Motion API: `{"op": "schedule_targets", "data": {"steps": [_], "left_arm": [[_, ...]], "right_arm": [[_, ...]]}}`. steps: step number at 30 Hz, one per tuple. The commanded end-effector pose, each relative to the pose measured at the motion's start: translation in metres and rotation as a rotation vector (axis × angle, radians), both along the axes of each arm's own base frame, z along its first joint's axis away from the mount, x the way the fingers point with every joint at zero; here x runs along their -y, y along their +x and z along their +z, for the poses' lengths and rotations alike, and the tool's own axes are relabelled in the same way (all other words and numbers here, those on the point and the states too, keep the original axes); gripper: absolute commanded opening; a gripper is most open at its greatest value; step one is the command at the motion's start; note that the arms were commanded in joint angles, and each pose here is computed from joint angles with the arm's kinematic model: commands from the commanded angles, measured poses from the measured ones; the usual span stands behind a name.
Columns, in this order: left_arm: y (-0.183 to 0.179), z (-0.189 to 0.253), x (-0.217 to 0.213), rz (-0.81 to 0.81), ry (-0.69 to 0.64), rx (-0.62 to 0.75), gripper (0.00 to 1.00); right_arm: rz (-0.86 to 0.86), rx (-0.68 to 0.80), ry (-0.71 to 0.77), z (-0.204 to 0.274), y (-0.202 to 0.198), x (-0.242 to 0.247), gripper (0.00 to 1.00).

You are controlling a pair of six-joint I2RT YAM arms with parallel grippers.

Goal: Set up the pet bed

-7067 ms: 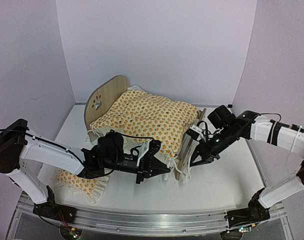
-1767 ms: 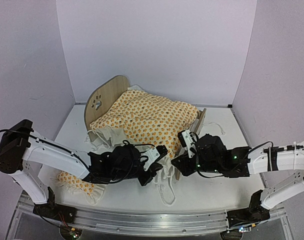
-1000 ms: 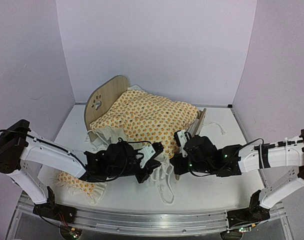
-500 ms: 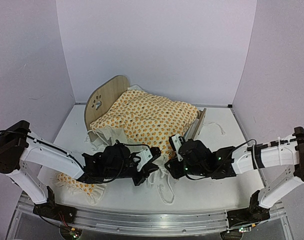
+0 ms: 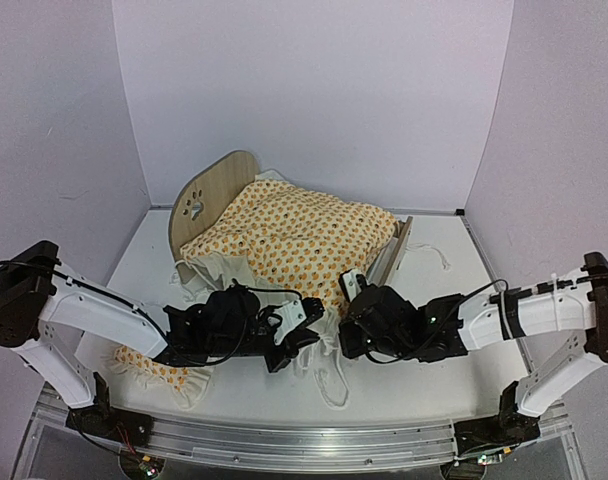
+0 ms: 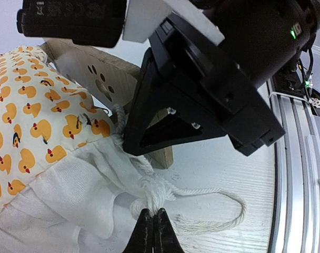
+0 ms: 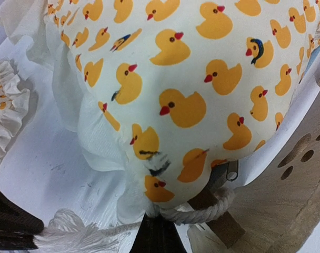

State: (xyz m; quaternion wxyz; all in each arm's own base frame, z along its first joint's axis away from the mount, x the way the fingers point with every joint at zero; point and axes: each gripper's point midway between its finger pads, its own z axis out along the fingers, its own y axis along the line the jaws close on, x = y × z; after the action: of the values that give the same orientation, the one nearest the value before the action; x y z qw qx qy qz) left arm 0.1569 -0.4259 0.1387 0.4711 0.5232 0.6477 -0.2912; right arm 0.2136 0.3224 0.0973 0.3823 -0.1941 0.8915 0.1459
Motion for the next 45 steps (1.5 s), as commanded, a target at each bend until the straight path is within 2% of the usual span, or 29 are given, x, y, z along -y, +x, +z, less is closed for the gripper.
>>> {"op": "schedule_targets", "data": {"steps": [1,6,10,24,37,38,40,42,45], "left_arm": [[0.004,0.026,0.017,-0.058,-0.057,0.111,0.0],[0.011,0.016,0.023,-0.1,-0.064,0.173,0.0],[0.018,0.022,0.029,-0.119,-0.08,0.219,0.0],[0.023,0.025,0.051,-0.195,-0.136,0.255,0.0],[0.019,0.035,0.048,-0.364,-0.359,0.277,0.0],[0.017,0.034,0.048,-0.385,-0.368,0.266,0.0],[0.011,0.032,0.048,-0.424,-0.383,0.263,0.0],[0.009,0.026,0.049,-0.447,-0.384,0.263,0.0],[0.012,0.023,0.051,-0.462,-0.393,0.248,0.0]], "right_arm": [[0.063,0.017,0.121,0.031,-0.011,0.0,0.0],[0.236,0.02,0.282,0.048,-0.028,-0.014,0.0],[0.3,-0.007,0.279,0.045,-0.035,-0.024,0.0],[0.356,-0.067,0.332,0.045,-0.039,-0.035,0.0],[0.334,-0.143,0.401,0.054,-0.039,-0.044,0.0],[0.318,-0.145,0.404,0.055,-0.038,-0.042,0.01],[0.267,-0.156,0.393,0.057,-0.033,-0.036,0.15],[0.268,-0.161,0.378,0.067,-0.033,-0.037,0.23],[0.309,-0.196,0.259,0.068,-0.039,-0.031,0.29]]}}
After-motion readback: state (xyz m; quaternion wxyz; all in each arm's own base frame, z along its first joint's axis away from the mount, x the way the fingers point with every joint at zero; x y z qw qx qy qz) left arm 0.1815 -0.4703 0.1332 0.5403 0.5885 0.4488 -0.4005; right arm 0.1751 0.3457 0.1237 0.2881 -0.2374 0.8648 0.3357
